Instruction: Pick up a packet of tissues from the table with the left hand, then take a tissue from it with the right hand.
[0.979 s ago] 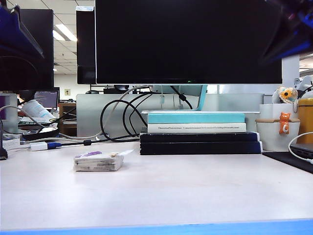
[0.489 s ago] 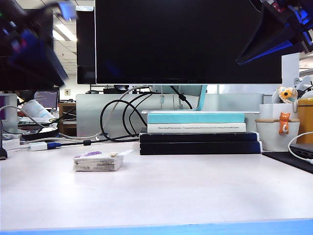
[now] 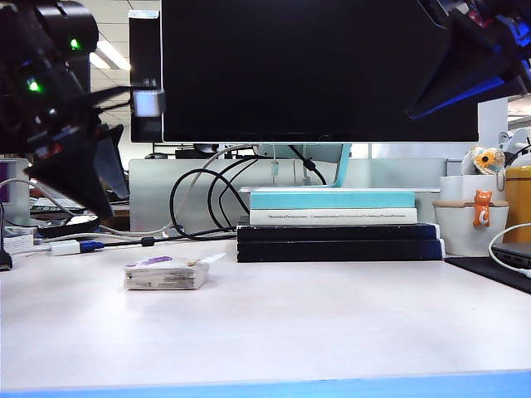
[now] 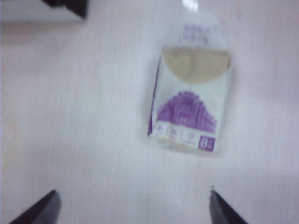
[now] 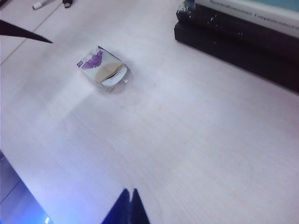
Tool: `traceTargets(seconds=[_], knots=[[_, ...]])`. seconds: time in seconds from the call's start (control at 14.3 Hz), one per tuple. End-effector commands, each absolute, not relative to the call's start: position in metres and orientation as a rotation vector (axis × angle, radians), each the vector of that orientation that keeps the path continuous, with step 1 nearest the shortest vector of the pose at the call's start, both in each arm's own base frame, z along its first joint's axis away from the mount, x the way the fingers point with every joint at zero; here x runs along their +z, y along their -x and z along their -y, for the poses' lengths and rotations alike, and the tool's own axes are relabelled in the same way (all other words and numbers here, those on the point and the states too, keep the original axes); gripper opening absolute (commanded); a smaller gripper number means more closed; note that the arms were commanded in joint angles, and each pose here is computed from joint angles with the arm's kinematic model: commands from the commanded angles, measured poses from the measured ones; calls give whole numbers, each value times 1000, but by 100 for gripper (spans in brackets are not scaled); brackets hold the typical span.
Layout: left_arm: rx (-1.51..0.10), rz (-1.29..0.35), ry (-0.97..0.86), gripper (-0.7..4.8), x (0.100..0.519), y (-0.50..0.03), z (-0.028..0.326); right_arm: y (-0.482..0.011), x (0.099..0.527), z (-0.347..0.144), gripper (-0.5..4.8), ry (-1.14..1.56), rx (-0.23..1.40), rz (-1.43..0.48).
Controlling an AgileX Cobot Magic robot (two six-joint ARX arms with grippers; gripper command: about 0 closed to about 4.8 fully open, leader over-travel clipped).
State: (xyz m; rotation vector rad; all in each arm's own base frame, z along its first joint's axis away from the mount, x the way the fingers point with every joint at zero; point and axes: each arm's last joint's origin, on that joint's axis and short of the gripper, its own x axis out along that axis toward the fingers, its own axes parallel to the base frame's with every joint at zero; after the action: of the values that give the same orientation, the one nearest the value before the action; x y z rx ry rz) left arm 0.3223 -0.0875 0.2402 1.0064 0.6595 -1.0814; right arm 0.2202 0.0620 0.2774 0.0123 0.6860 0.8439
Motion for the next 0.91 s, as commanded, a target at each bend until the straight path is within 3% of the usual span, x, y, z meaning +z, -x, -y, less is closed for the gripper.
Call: traceTargets(seconds=[0.07,0.21,0.91], knots=[[-1107,-636,-989,415,241,-322,89,-221,279,-63,-5,-4,857,-669],[-1137,-596,-990,471,241,-322,99,-229,267,-65,-5,-30,881,-723],[-1209,-738,-939,479,190,-337,114,-237,260,-68,-5,-81,932,-746]])
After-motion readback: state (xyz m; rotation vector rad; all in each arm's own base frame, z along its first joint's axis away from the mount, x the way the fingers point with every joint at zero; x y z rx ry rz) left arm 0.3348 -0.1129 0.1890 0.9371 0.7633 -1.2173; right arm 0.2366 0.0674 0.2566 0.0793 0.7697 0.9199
